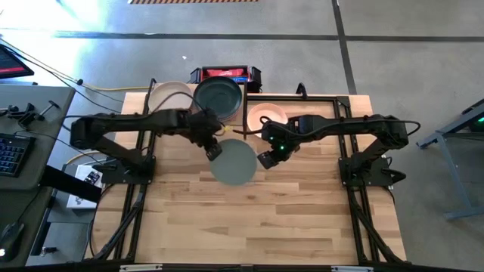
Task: Place and stack plates onto a shelf
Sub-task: Stack the light blue plate on top of the white plate on the shelf
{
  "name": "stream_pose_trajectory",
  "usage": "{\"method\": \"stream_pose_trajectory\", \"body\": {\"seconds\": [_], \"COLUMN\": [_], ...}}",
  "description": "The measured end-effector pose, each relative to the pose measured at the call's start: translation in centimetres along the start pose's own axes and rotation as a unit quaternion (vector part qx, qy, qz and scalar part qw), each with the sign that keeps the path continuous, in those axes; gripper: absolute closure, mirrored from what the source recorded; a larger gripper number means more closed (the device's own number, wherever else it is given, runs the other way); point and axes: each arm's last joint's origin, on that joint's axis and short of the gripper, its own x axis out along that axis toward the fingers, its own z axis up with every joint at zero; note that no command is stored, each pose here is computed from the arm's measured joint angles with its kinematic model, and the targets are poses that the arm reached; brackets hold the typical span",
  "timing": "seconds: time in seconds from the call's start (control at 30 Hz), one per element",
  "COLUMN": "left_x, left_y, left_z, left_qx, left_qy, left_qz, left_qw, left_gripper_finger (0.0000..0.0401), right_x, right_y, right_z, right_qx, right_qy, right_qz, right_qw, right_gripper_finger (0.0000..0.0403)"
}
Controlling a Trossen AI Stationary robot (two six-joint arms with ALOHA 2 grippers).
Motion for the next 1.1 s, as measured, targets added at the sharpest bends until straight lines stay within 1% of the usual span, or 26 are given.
{"method": "stream_pose_trajectory", "body": {"seconds": [0.07, 0.2, 0.33, 0.47, 0.63, 0.77, 0.83, 0.93, 1.1], "left_x": [-1.1, -3.5, -6.0, -8.2, -10.4, -11.8, -12.5, -13.2, -14.1], "left_y": [0.5, 1.7, 3.1, 4.7, 6.4, 7.5, 8.1, 9.1, 10.5], "left_z": [0.1, 0.0, 0.0, -0.1, -0.4, -0.7, -1.0, -1.7, -2.9], "left_qx": [-0.008, -0.035, -0.085, -0.140, -0.198, -0.234, -0.267, -0.322, -0.390], "left_qy": [-0.014, -0.044, -0.087, -0.132, -0.178, -0.208, -0.222, -0.225, -0.216], "left_qz": [0.000, 0.004, 0.014, 0.022, 0.031, 0.038, 0.038, 0.051, 0.080], "left_qw": [1.000, 0.998, 0.992, 0.981, 0.963, 0.949, 0.937, 0.918, 0.892], "left_gripper_finger": [0.0391, 0.0391, 0.0391, 0.0391, 0.0391, 0.0391, 0.0391, 0.0391, 0.0391], "right_x": [0.0, -0.1, -0.4, -0.6, -0.8, -0.9, -1.0, -1.1, -1.2], "right_y": [-0.1, -0.5, -1.0, -1.5, -1.9, -2.3, -2.4, -2.6, -3.1], "right_z": [0.1, 0.6, 1.3, 1.8, 2.3, 2.7, 2.8, 3.1, 3.5], "right_qx": [-0.006, -0.037, -0.066, -0.108, -0.132, -0.182, -0.204, -0.225, -0.248], "right_qy": [-0.008, -0.017, -0.031, -0.036, -0.039, -0.041, -0.042, -0.043, -0.059], "right_qz": [-0.007, -0.012, -0.022, -0.026, -0.029, -0.032, -0.034, -0.037, -0.064], "right_qw": [1.000, 0.999, 0.997, 0.993, 0.990, 0.982, 0.978, 0.973, 0.965], "right_gripper_finger": [0.0269, 0.0269, 0.0269, 0.0269, 0.0269, 0.0269, 0.0269, 0.0269, 0.0269]}}
